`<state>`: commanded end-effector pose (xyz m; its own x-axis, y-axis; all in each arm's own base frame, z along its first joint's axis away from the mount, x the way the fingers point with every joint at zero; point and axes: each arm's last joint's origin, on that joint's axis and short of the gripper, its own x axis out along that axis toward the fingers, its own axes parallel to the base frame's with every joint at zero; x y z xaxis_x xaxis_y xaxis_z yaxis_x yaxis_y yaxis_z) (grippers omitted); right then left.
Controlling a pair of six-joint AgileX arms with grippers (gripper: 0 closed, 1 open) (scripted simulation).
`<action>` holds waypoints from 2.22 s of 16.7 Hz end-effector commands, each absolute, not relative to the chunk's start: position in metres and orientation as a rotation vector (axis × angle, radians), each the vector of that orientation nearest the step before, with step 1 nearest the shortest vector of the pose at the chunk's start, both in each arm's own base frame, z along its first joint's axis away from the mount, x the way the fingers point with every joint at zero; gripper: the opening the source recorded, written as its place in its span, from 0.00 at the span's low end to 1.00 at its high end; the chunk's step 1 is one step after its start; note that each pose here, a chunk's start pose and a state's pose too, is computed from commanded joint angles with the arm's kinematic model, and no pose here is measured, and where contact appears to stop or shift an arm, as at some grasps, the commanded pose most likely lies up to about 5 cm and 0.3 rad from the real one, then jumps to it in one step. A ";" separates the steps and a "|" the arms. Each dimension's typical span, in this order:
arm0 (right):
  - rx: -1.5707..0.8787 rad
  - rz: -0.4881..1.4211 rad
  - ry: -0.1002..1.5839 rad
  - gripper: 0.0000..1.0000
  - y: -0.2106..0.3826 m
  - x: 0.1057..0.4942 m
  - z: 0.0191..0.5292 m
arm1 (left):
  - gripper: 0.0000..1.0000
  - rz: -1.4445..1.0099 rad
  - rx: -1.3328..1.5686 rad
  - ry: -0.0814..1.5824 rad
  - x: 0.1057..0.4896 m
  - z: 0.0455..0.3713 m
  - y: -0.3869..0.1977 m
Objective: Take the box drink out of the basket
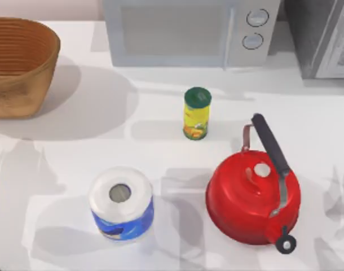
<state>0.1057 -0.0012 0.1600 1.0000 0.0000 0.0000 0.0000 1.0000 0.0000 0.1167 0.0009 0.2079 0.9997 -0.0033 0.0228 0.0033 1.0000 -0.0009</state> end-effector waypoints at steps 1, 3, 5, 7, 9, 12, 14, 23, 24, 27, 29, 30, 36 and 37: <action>0.000 0.000 0.000 1.00 -0.001 0.106 0.160 | 0.00 -0.003 -0.001 -0.021 0.112 0.196 0.000; 0.000 0.000 0.000 1.00 -0.001 0.106 0.160 | 0.00 -0.001 0.000 -0.013 0.107 0.177 -0.001; 0.000 0.000 0.000 1.00 -0.001 0.106 0.160 | 0.00 0.000 0.000 -0.004 0.106 0.164 -0.001; 0.000 0.000 0.000 1.00 -0.001 0.106 0.160 | 0.00 0.000 0.000 0.000 0.106 0.160 -0.001; 0.000 0.000 0.000 1.00 -0.001 0.106 0.160 | 0.00 0.000 0.000 0.000 0.106 0.160 -0.001; 0.000 0.000 0.000 1.00 -0.001 0.106 0.160 | 0.00 0.003 0.002 0.002 0.106 0.160 -0.001; 0.000 0.000 0.000 1.00 -0.001 0.106 0.160 | 0.00 0.015 -0.002 0.005 0.107 0.163 -0.002; 0.000 0.000 0.000 1.00 -0.001 0.106 0.160 | 0.00 0.256 -0.048 0.055 0.141 0.205 -0.031; 0.000 0.000 0.000 1.00 -0.001 0.106 0.160 | 0.00 0.296 -0.050 0.060 0.148 0.209 -0.039; 0.000 0.000 0.000 1.00 -0.001 0.106 0.160 | 0.00 0.422 -0.049 0.064 0.167 0.217 -0.069; 0.000 0.000 0.000 1.00 -0.001 0.106 0.160 | 0.00 0.506 -0.042 0.059 0.178 0.218 -0.094; 0.000 0.000 0.000 1.00 -0.001 0.106 0.160 | 0.00 0.546 -0.038 0.053 0.181 0.216 -0.108; 0.000 0.000 0.000 1.00 -0.001 0.106 0.160 | 0.00 0.739 -0.003 0.003 0.185 0.195 -0.178; 0.000 0.000 0.000 1.00 -0.001 0.106 0.160 | 0.00 0.759 0.001 -0.005 0.183 0.192 -0.186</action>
<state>0.1057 -0.0012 0.1600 1.0000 0.0000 0.0000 0.0000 1.0000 0.0000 0.1832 -0.1861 0.1916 0.7257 0.6880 0.0051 -0.6880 0.7257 -0.0006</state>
